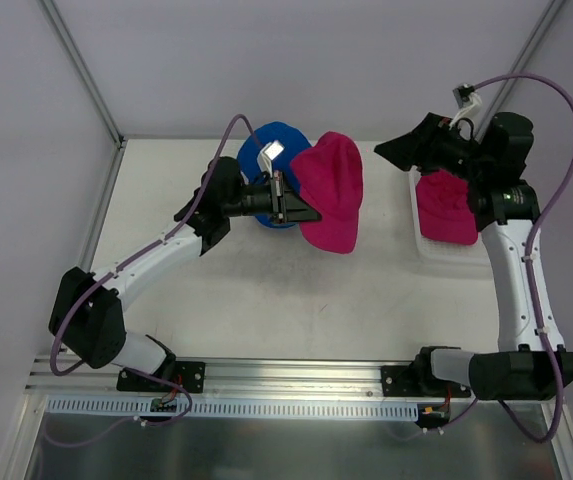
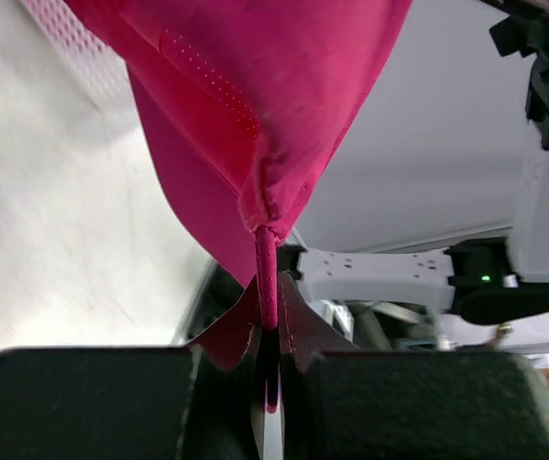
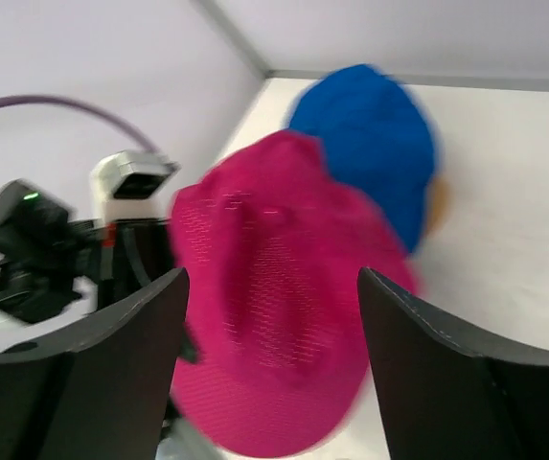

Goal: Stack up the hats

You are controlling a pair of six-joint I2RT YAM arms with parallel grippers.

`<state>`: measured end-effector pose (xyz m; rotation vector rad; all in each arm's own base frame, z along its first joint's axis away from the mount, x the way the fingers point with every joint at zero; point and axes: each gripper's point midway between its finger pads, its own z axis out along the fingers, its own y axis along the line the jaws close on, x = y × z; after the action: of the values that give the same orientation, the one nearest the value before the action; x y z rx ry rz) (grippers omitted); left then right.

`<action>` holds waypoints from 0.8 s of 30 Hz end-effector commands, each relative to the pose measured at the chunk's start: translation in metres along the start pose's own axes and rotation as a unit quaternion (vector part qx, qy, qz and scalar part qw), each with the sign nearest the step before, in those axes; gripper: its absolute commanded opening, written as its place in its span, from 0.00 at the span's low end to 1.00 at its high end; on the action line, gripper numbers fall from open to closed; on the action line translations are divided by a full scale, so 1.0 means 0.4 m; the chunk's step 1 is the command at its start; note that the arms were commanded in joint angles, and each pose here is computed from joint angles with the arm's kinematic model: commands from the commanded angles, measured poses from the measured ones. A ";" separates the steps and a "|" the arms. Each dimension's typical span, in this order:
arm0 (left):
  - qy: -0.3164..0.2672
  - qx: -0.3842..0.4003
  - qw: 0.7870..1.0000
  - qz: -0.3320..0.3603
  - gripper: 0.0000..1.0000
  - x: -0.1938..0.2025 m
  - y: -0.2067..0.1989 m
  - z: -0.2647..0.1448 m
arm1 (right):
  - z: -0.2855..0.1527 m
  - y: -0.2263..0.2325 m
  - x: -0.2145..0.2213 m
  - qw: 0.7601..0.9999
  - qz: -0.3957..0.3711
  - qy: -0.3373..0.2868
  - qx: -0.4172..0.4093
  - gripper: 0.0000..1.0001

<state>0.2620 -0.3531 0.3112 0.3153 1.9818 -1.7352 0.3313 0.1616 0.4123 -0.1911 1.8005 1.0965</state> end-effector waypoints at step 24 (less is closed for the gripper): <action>-0.061 0.027 0.951 -0.301 0.00 -0.113 -0.120 -0.049 | -0.167 0.102 0.249 0.820 -0.573 -0.001 -0.016 1.00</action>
<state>0.2657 -0.3379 0.3511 -0.3792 2.1081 -2.0723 0.1910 0.1655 0.3355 -1.1227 1.3591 0.4037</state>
